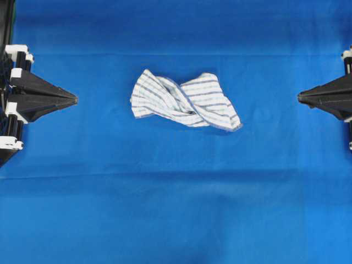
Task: Lift the towel with both arms.
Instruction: 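Move both grippers inward and grasp opposite ends of the striped towel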
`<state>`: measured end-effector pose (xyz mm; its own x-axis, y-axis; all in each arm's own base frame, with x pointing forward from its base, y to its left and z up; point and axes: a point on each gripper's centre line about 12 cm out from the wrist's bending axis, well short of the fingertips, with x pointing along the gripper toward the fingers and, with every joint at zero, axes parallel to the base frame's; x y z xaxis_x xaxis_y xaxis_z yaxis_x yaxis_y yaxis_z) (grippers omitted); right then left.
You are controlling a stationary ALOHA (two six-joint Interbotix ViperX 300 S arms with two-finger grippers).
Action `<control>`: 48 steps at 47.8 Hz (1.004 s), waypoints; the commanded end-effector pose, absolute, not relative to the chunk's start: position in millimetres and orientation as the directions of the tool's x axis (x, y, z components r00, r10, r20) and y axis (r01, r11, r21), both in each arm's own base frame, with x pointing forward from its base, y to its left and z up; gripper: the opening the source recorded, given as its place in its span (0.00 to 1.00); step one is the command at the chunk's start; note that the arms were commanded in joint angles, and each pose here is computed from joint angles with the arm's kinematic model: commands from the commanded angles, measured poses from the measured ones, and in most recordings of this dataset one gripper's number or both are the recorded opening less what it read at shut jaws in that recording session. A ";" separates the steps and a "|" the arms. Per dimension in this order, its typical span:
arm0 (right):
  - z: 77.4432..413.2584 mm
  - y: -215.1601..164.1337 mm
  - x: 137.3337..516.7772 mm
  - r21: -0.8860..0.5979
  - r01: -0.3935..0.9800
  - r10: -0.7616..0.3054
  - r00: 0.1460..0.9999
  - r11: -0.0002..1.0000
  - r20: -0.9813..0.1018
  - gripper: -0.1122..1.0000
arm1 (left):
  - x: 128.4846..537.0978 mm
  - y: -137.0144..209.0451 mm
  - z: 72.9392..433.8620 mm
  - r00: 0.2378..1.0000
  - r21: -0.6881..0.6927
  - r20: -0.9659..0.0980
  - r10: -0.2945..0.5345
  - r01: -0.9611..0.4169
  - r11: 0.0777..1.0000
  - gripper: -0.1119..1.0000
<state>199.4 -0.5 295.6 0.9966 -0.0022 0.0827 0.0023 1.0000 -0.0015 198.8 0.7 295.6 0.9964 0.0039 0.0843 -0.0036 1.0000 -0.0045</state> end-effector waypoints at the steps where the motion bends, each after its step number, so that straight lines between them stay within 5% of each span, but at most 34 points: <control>1: 299.6 -0.8 202.3 -0.009 0.005 -0.004 0.996 1.000 0.087 0.10 | 202.7 0.4 302.6 0.996 -0.027 0.093 0.005 -0.002 1.000 0.10; 12: 290.6 -1.3 219.5 0.005 0.006 -0.006 0.996 1.000 -0.087 0.10 | 216.0 3.7 300.3 0.998 -0.007 0.063 0.020 -0.019 1.000 0.10; 34: 230.5 -22.3 268.2 0.051 0.105 -0.079 0.926 0.993 -0.369 0.11 | 268.9 23.1 247.3 0.982 -0.005 -0.166 0.088 -0.090 0.996 0.13; 38: 218.7 -24.1 279.7 0.050 0.111 -0.080 0.904 0.993 -0.419 0.13 | 278.7 25.7 234.7 0.972 -0.003 -0.215 0.093 -0.096 0.995 0.30; 48: 179.1 -28.3 308.3 0.044 0.123 -0.078 0.827 0.991 -0.557 0.66 | 305.1 31.0 202.1 0.948 0.001 -0.301 0.101 -0.106 0.994 0.85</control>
<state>296.2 -25.4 182.2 0.8358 -0.0735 -0.5441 0.1155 0.9924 0.0434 292.8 27.8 202.6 0.9458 0.0939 -0.3108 -0.0982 0.9952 0.0018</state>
